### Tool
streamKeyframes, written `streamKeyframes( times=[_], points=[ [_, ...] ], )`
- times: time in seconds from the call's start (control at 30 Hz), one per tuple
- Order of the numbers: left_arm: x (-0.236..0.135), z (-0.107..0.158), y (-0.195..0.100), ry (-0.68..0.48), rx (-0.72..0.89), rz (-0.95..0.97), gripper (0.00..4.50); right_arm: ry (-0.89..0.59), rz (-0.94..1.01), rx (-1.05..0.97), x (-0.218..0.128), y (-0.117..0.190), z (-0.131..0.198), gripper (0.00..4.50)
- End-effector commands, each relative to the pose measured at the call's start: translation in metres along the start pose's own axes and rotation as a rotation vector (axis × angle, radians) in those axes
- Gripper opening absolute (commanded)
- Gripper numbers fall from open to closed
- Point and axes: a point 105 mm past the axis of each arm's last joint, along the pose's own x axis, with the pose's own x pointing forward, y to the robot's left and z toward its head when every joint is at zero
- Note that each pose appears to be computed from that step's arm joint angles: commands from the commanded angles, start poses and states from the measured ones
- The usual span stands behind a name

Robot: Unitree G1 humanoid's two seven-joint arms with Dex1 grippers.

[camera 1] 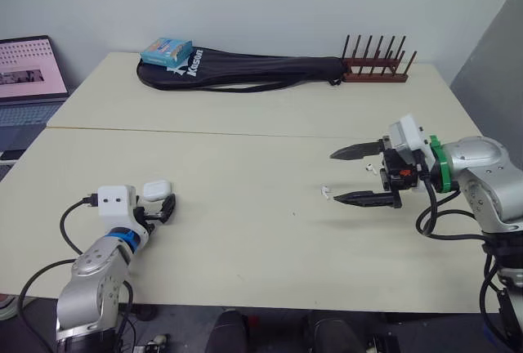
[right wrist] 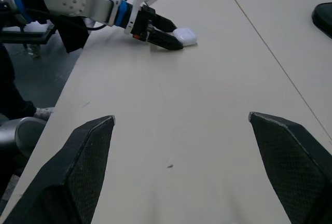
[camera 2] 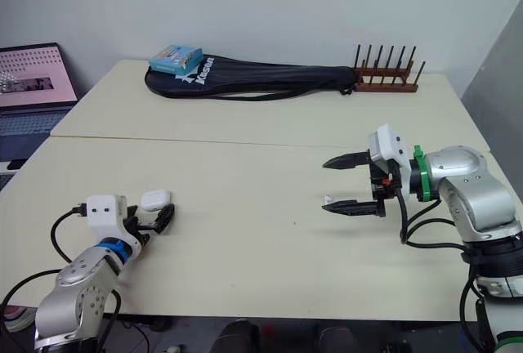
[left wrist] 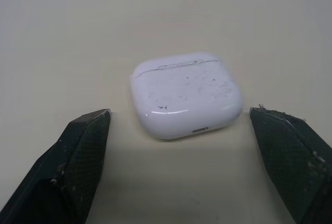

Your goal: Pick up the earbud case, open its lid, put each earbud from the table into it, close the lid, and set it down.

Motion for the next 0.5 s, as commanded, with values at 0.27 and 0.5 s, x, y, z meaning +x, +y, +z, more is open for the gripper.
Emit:
streamKeyframes(
  times=[0.27,0.5],
  points=[
    [0.008,-0.025,-0.009,0.114,-0.037,0.005,4.31,-0.018,0.01,-0.051,-0.001,-0.002,0.015,4.44],
    [0.015,-0.026,0.001,0.146,0.046,-0.003,2.8,-0.011,-0.004,-0.044,-0.004,0.0,0.014,4.5]
  ],
)
